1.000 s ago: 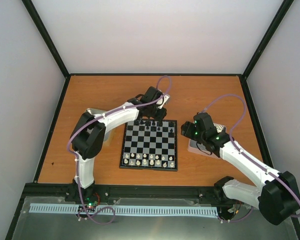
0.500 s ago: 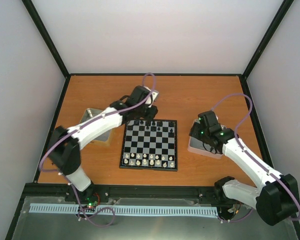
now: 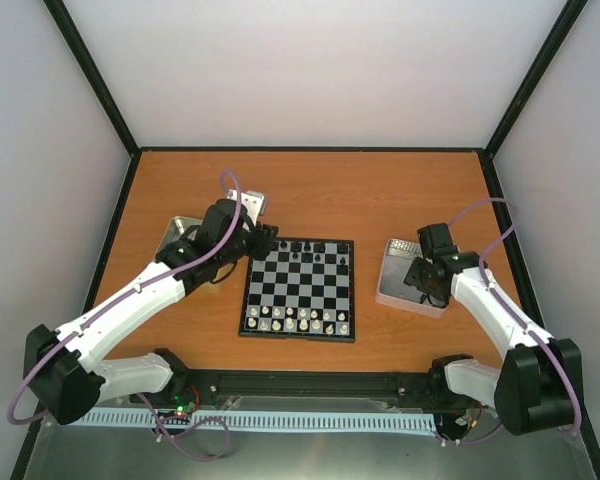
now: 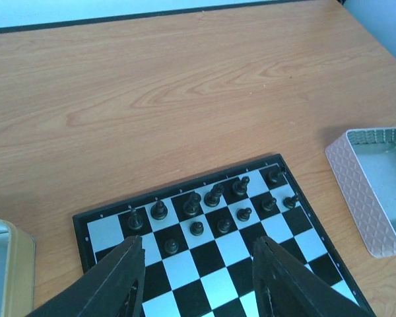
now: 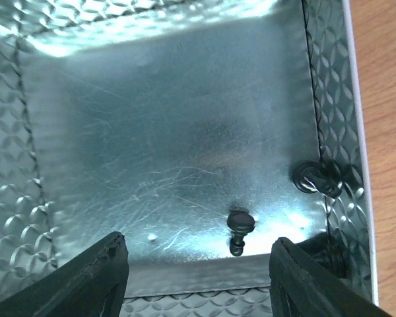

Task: Set up the chess pieces on the board
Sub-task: Pick up the chess piece from the storage box.

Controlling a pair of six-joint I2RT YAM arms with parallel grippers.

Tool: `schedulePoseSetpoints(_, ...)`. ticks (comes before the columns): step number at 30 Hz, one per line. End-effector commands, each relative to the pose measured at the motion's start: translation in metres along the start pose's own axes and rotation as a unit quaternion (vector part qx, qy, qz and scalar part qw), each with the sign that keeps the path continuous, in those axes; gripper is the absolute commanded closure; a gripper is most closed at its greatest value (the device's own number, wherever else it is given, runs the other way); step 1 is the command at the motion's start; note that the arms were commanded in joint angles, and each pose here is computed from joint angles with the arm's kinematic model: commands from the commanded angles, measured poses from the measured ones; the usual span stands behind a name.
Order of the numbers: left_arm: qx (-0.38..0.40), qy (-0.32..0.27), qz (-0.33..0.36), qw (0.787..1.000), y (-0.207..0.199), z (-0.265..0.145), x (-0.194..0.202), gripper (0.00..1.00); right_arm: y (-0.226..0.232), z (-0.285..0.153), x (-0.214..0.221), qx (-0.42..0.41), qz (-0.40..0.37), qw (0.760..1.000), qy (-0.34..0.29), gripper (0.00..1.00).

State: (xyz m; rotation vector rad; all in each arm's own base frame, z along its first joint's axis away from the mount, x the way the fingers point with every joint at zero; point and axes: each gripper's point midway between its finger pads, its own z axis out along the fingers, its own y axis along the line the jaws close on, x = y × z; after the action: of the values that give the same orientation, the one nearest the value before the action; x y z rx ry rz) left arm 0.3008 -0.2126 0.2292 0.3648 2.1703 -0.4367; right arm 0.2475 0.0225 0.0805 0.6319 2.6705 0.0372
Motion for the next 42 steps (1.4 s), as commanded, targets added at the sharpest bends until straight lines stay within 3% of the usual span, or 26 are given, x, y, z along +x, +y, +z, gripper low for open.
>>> schedulePoseSetpoints(1,-0.014,-0.055,-0.028,0.998,0.004,-0.005,-0.034,0.54,-0.010,0.010,0.005,0.028,-0.006,0.999,0.019,0.41)
schedulePoseSetpoints(7,-0.028,-0.079,-0.035,0.996,0.013,0.002,-0.049,0.53,-0.012,0.025,0.004,0.044,-0.009,0.998,0.045,0.36)
schedulePoseSetpoints(12,-0.044,-0.079,-0.039,0.995,0.032,0.032,-0.071,0.53,-0.006,0.037,0.002,0.030,-0.019,0.996,0.085,0.34)
schedulePoseSetpoints(19,-0.043,-0.060,-0.060,0.995,0.047,0.072,-0.113,0.53,-0.017,0.012,-0.018,0.103,-0.047,0.987,0.116,0.35)
schedulePoseSetpoints(24,-0.050,-0.051,-0.029,0.997,0.052,0.084,-0.124,0.53,-0.038,-0.010,-0.025,0.166,0.003,0.981,0.097,0.46)
schedulePoseSetpoints(30,-0.035,-0.047,-0.031,0.998,0.057,0.084,-0.132,0.51,-0.037,-0.004,-0.014,0.168,0.086,0.977,0.102,0.65)
schedulePoseSetpoints(35,-0.032,-0.045,-0.026,0.998,0.055,0.077,-0.130,0.51,-0.035,0.012,-0.006,0.168,0.141,0.970,0.107,0.65)
schedulePoseSetpoints(42,-0.019,-0.055,-0.021,0.998,0.050,0.066,-0.134,0.51,-0.043,0.023,-0.009,0.192,0.167,0.963,0.094,0.59)
